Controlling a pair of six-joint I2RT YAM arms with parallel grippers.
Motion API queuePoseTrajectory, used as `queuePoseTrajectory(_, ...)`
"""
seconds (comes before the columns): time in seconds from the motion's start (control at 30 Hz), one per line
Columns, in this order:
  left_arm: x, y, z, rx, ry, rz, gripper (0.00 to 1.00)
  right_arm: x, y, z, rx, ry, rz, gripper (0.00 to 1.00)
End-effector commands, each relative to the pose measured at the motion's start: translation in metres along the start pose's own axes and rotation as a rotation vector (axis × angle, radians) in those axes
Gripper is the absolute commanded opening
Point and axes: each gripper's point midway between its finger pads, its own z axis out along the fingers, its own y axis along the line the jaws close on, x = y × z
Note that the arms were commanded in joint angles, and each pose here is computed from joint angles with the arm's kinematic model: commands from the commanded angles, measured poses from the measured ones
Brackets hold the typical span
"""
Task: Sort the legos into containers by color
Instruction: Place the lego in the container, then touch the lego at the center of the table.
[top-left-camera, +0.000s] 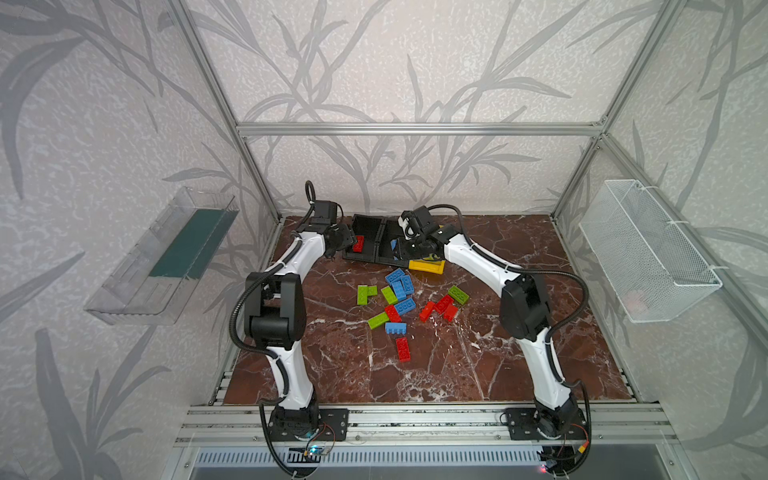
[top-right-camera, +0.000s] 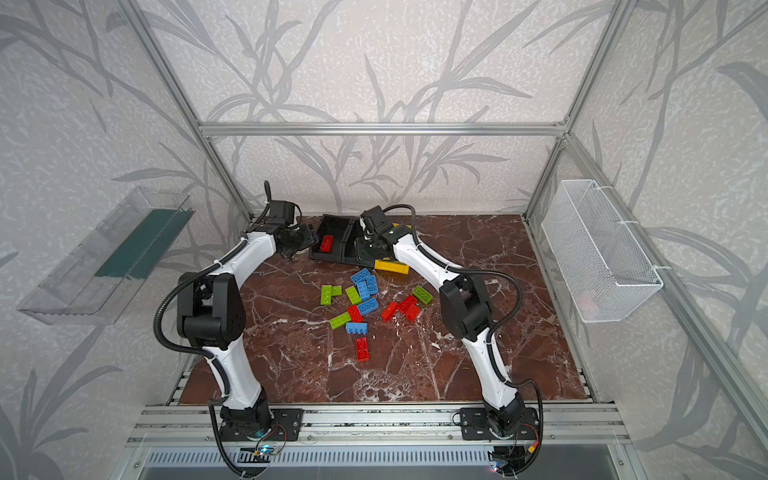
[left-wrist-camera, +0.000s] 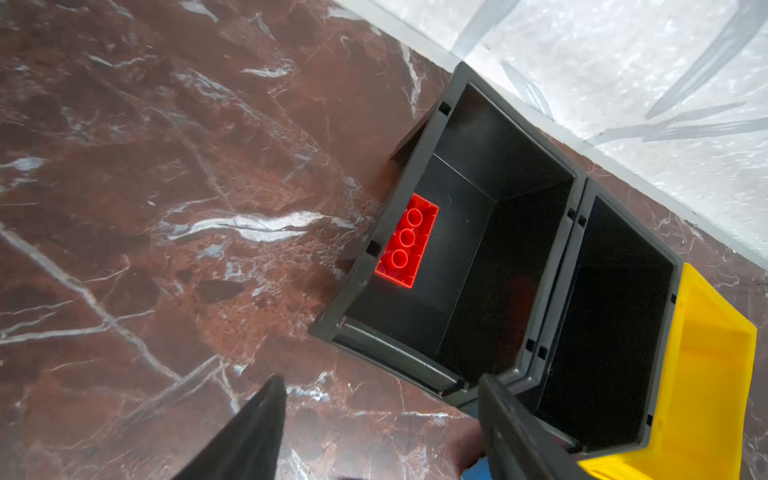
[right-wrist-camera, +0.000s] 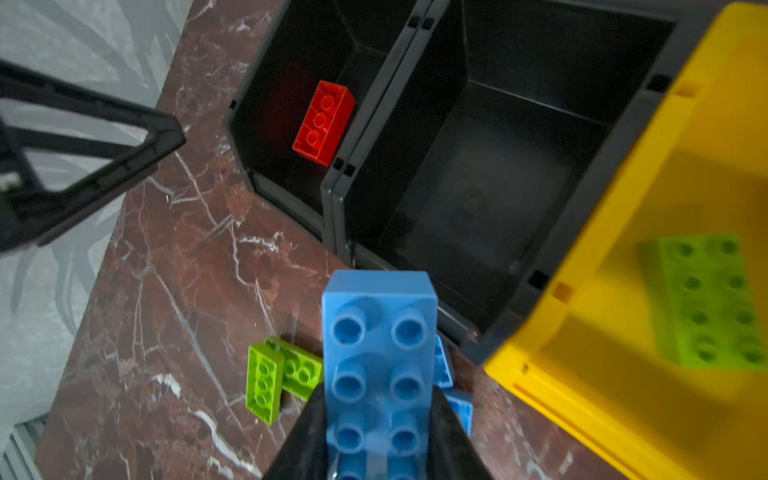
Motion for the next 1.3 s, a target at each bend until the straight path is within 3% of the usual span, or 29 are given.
queuePoseTrajectory(0.0, 0.012, 0.002, -0.002, 0.015, 0.055, 0.001, 0.74, -0.023, 0.016, 0.009, -0.051, -0.054, 0.089, 0.2)
queuePoseTrajectory(0.23, 0.028, 0.011, -0.002, 0.007, 0.072, 0.002, 0.74, -0.03, 0.008, 0.022, 0.024, -0.002, 0.153, 0.36)
queuePoseTrajectory(0.37, 0.032, 0.016, 0.0, -0.001, 0.082, -0.002, 0.74, -0.039, 0.009, 0.018, 0.025, -0.025, 0.157, 0.61)
queuePoseTrajectory(0.47, 0.029, 0.02, 0.0, -0.011, 0.076, -0.004, 0.74, -0.045, 0.017, 0.006, 0.0, -0.043, 0.128, 0.72)
queuePoseTrajectory(0.7, 0.016, 0.02, 0.002, -0.028, 0.07, 0.005, 0.75, -0.051, 0.027, -0.063, 0.034, -0.054, -0.061, 0.74)
queuePoseTrajectory(0.9, 0.008, 0.026, 0.01, -0.078, 0.073, 0.043, 0.75, -0.013, -0.027, -0.127, 0.259, 0.042, -0.146, 0.71)
queuePoseTrajectory(1.07, 0.014, 0.042, 0.019, -0.124, 0.094, 0.058, 0.75, 0.049, -0.08, -0.148, 0.291, 0.07, -0.027, 0.71)
queuePoseTrajectory(1.27, 0.025, 0.044, 0.011, -0.098, 0.072, 0.032, 0.75, 0.116, -0.118, -0.134, 0.235, 0.039, 0.235, 0.71)
